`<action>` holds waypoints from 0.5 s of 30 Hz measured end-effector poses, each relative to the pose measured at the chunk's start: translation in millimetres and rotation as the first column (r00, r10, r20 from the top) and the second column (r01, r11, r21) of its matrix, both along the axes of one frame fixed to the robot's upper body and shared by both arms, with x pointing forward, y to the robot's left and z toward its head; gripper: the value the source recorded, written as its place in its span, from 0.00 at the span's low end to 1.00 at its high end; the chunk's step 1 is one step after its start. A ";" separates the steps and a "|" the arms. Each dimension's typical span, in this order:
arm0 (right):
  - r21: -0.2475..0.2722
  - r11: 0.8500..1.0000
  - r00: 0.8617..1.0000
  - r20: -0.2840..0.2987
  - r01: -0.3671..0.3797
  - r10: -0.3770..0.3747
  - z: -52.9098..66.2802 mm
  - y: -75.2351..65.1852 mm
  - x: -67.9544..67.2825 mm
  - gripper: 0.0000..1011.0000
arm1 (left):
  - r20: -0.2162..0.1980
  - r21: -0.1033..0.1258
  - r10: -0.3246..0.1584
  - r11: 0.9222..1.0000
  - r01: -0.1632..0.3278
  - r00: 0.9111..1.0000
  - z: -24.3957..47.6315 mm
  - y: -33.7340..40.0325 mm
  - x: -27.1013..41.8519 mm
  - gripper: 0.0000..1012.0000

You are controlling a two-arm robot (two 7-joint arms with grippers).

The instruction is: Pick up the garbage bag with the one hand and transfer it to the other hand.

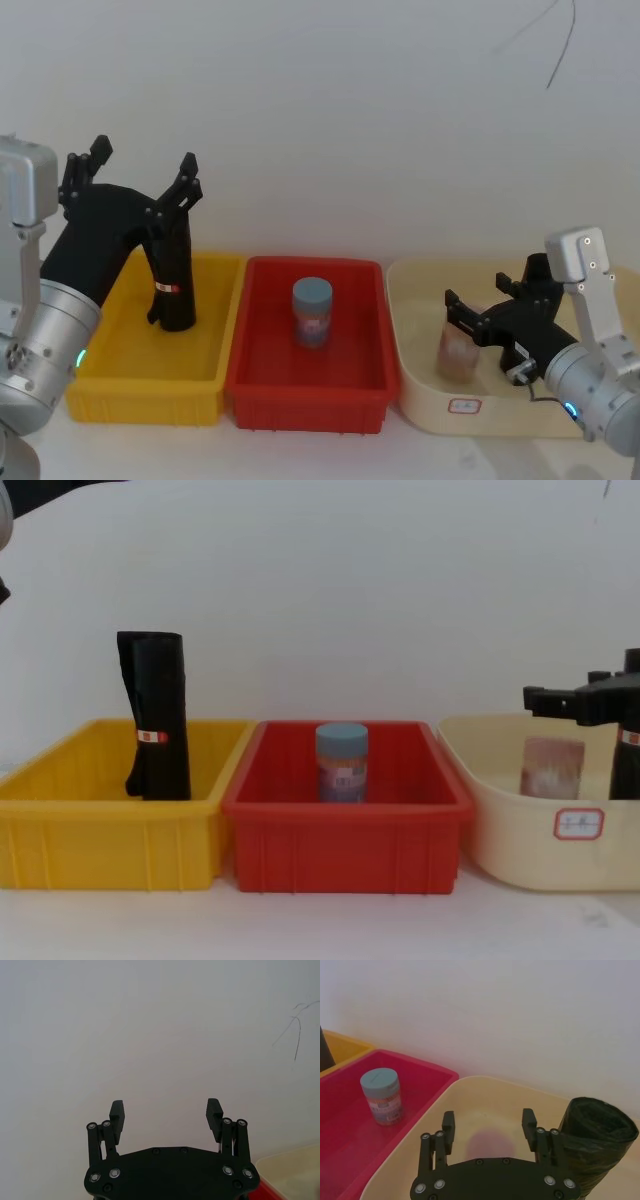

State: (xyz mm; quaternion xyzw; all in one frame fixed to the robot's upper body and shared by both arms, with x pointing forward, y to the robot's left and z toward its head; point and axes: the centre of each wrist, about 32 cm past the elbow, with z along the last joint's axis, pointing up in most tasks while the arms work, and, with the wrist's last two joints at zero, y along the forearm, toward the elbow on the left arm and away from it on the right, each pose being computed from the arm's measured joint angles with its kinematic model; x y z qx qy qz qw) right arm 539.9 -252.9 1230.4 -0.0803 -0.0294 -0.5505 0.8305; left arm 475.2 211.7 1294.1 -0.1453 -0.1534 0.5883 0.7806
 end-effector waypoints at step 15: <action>0.016 1.000 0.999 0.038 -0.009 0.008 8.5 3.1 -4.2 0.99 | 0.000 0.000 0.000 1.000 0.000 1.000 0.0 0.0 0.0 0.99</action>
